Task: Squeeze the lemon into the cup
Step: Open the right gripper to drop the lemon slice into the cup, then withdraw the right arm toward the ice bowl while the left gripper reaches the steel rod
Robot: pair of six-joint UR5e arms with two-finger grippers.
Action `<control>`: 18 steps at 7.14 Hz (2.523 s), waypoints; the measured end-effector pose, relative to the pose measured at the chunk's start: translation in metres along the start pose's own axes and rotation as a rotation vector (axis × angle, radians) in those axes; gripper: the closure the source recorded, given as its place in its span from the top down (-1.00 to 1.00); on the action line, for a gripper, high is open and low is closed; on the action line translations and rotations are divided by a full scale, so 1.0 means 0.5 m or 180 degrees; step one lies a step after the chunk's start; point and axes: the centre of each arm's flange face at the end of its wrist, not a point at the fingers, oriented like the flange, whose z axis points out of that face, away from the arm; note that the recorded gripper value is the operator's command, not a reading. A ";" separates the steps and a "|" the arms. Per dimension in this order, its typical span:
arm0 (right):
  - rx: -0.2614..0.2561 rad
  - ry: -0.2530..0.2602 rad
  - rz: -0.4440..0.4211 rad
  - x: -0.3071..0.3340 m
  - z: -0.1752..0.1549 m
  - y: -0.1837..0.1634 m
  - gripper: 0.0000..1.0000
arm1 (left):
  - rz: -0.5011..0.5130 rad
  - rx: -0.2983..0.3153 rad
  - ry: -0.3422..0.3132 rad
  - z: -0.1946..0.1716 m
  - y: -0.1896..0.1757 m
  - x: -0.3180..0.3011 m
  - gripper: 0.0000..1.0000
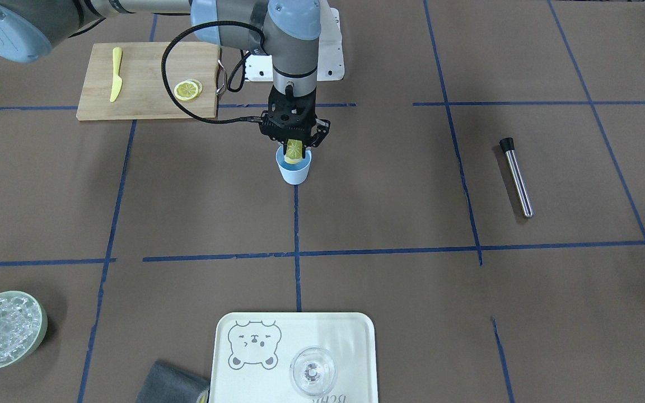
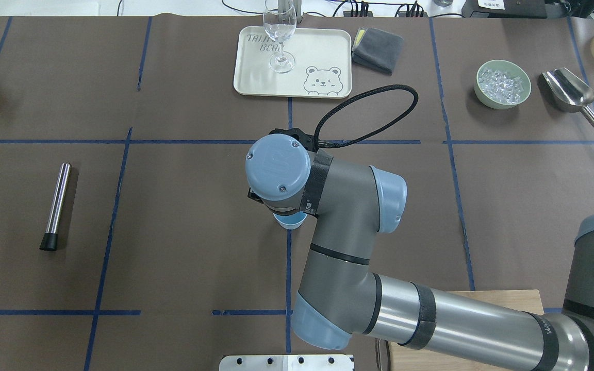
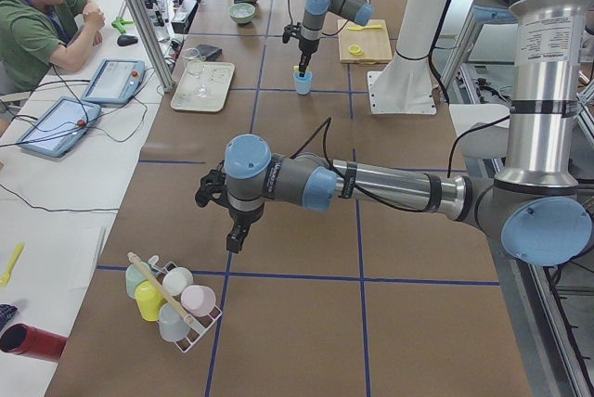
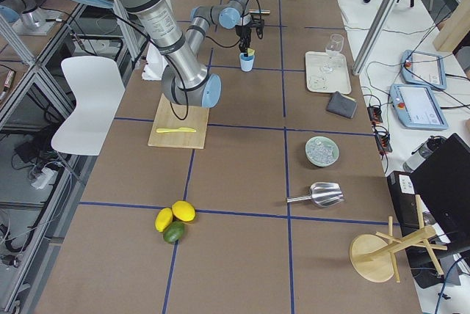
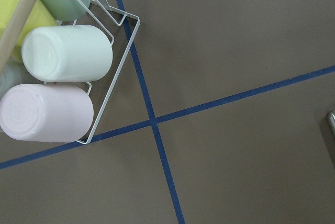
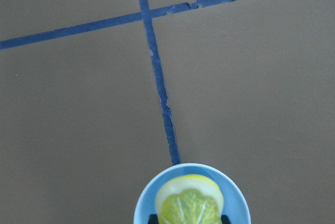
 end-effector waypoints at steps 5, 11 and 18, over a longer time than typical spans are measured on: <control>0.0037 -0.0029 0.0032 0.003 -0.009 -0.026 1.00 | 0.0008 0.0008 0.0000 -0.001 -0.004 0.002 1.00; -0.0044 -0.0212 -0.0244 0.308 -0.143 -0.173 1.00 | -0.0461 -0.0209 0.0187 0.099 -0.094 0.206 1.00; -0.0226 -0.0171 -0.0905 0.800 -0.239 -0.487 1.00 | -0.0930 -0.0848 0.0332 0.262 -0.162 0.494 1.00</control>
